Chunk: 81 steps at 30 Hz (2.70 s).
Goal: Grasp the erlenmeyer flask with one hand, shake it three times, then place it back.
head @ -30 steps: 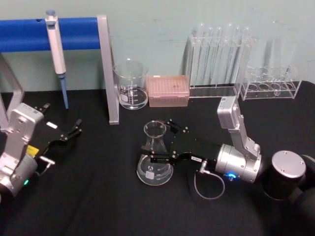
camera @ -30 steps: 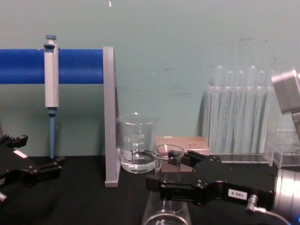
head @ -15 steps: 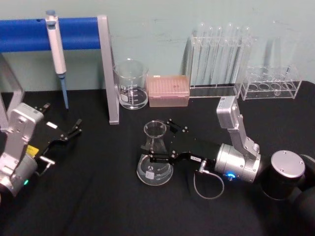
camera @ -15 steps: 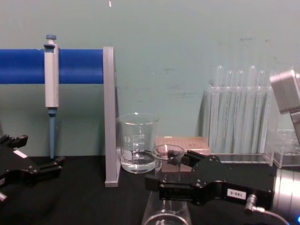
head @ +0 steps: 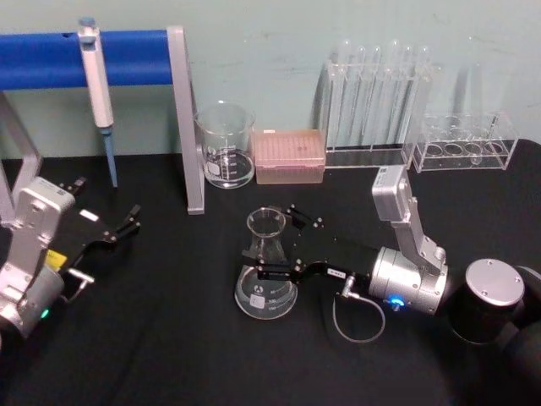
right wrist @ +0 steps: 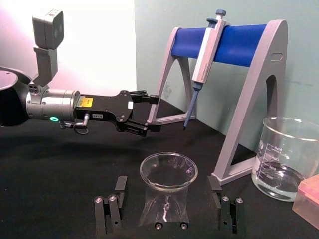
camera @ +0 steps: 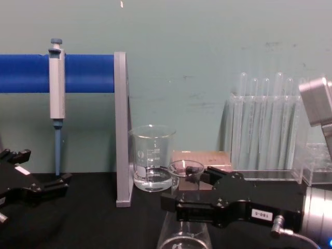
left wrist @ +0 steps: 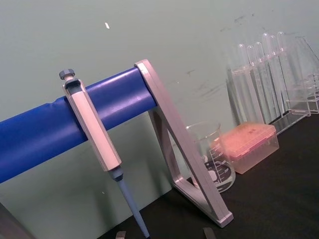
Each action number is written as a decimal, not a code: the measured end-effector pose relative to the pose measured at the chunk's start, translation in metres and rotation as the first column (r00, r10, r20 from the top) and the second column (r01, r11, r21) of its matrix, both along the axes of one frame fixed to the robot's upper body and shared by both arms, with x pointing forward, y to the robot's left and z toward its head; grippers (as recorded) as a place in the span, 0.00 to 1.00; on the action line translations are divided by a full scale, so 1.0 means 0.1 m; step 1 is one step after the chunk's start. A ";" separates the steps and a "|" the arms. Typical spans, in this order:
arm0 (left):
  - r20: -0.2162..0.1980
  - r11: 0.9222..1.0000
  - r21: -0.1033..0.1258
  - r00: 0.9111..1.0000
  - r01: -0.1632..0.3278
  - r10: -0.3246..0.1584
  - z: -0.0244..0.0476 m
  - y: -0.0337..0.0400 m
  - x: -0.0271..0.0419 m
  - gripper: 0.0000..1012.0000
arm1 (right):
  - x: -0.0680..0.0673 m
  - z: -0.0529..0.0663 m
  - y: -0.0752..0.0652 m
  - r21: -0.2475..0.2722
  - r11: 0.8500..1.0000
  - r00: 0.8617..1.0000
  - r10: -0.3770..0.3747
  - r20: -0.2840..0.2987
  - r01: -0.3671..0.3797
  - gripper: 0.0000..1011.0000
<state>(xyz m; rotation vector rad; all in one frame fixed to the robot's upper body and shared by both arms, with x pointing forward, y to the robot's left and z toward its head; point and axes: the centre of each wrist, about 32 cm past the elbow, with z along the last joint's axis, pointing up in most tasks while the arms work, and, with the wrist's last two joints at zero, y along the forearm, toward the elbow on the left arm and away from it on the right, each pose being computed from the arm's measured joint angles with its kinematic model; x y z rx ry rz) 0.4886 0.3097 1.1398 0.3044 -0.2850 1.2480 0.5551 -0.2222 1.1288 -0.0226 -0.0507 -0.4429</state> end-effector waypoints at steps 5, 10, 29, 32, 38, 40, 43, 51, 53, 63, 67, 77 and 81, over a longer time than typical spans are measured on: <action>0.000 1.000 0.000 1.000 0.000 0.000 0.000 0.000 0.000 0.99 | 0.00 0.00 0.00 0.000 1.000 1.000 0.000 0.000 0.000 0.99; 0.000 1.000 0.000 1.000 0.000 0.000 0.000 0.000 0.000 0.99 | 0.00 0.00 0.00 0.000 1.000 1.000 0.000 0.000 0.000 0.99; 0.000 1.000 0.000 1.000 0.000 0.000 0.000 0.000 0.000 0.99 | 0.00 0.00 0.00 0.000 1.000 1.000 0.000 0.000 0.000 0.92; 0.000 1.000 0.000 1.000 0.000 0.000 0.000 0.000 0.000 0.99 | 0.00 0.00 0.00 0.000 1.000 1.000 0.000 0.000 0.000 0.88; 0.000 1.000 0.000 1.000 0.000 0.000 0.000 0.000 0.000 0.99 | 0.00 0.00 0.00 0.000 1.000 1.000 0.000 0.000 0.000 0.70; 0.000 1.000 0.000 1.000 0.000 0.000 0.000 0.000 0.000 0.99 | 0.00 0.00 0.00 0.000 1.000 1.000 0.000 0.000 0.000 0.63; 0.000 1.000 0.000 1.000 0.000 0.000 0.000 0.000 0.000 0.99 | 0.00 0.00 0.00 0.000 1.000 1.000 0.000 0.000 0.000 0.53; 0.000 1.000 0.000 1.000 0.000 0.000 0.000 0.000 0.000 0.99 | 0.00 0.00 0.00 0.000 1.000 1.000 0.000 0.000 0.000 0.45; 0.000 1.000 0.000 1.000 0.000 0.000 0.000 0.000 0.000 0.99 | 0.00 0.00 0.00 0.000 1.000 1.000 0.000 0.000 0.000 0.45; 0.000 1.000 0.000 1.000 0.000 0.000 0.000 0.000 0.000 0.99 | 0.00 0.00 0.00 0.000 1.000 1.000 0.000 0.000 0.000 0.45; 0.000 1.000 0.000 1.000 0.000 0.000 0.000 0.000 0.000 0.99 | 0.00 0.00 0.00 0.000 1.000 1.000 0.000 0.000 0.000 0.45; 0.000 1.000 0.000 1.000 0.000 0.000 0.000 0.000 0.000 0.99 | 0.00 0.00 0.00 0.002 1.000 1.000 0.001 0.000 -0.001 0.45; 0.000 1.000 0.000 1.000 0.000 0.000 0.000 0.000 0.000 0.99 | 0.00 -0.01 -0.01 0.013 1.000 1.000 0.007 0.006 -0.008 0.45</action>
